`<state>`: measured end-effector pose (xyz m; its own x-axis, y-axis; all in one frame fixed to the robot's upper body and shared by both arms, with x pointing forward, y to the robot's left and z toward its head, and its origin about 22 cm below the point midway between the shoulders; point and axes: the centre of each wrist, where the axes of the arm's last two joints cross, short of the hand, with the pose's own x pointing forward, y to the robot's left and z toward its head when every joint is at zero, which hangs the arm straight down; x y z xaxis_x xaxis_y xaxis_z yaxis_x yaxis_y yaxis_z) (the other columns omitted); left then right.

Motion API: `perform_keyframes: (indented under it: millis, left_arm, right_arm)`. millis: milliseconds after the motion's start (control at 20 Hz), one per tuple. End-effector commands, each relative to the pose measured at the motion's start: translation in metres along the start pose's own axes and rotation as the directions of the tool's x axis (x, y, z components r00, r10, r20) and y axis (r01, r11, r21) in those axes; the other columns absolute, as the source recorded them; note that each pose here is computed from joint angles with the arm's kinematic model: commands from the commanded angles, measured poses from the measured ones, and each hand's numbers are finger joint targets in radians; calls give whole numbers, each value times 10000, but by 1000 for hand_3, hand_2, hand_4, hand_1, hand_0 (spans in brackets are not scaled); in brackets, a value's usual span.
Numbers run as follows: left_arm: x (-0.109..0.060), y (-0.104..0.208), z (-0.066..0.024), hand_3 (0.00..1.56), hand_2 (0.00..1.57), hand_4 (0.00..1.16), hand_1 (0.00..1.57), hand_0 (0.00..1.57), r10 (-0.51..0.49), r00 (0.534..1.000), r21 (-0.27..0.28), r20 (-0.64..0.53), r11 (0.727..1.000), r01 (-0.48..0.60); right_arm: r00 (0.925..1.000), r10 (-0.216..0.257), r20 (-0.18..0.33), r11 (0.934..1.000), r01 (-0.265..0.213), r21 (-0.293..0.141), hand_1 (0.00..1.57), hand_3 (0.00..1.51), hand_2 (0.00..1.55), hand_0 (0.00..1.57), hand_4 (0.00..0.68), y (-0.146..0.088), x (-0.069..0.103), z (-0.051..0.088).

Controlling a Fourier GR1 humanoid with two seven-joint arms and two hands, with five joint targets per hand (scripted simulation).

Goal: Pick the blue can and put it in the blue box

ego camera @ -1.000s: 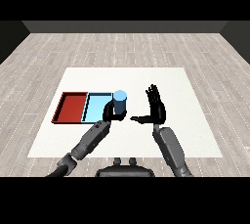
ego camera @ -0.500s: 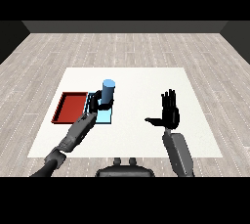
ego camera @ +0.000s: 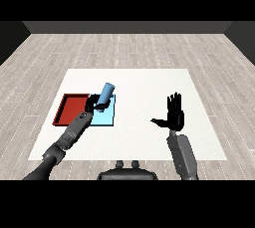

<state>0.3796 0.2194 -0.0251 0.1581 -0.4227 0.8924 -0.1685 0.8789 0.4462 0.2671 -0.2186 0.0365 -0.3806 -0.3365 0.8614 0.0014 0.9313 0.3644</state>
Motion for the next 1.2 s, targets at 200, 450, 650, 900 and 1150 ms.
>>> perform_keyframes:
  millis: [200, 450, 650, 900, 1150]
  left_arm:
    - [-291, -192, 8, 236, 585, 917, 650, 650, -2055, 9116, -505, -3561, 9783, 2008]
    - [-605, -122, 138, 0, 1203, 757, 1377, 1377, -1151, 8864, 267, -4483, 9895, 1419]
    - [-393, -35, -39, 0, 1021, 686, 1170, 1170, -506, 8726, 310, -4858, 9967, 750]
    - [-412, -140, 11, 0, 0, 0, 0, 0, -1544, 8624, -320, -4821, 9868, 1588]
    - [-442, -113, 18, 0, 0, 0, 0, 0, -1460, 8848, 232, -4426, 9845, 1740]
  right_arm:
    - [9998, -205, -59, 9994, 203, -266, 0, 0, 0, 0, 0, -107, -71, 17]
    - [9986, 252, -456, 9988, -271, -399, 0, 0, 0, 0, 0, -211, -87, 53]
    - [9992, 258, -297, 9994, -264, -207, 0, 0, 0, 0, 0, -99, -76, -75]
    - [9999, 16, -158, 9995, -21, -330, 0, 0, 0, 0, 0, -46, -291, 73]
    - [9999, 47, -105, 9998, -49, -183, 0, 0, 0, 0, 0, -179, -109, 159]
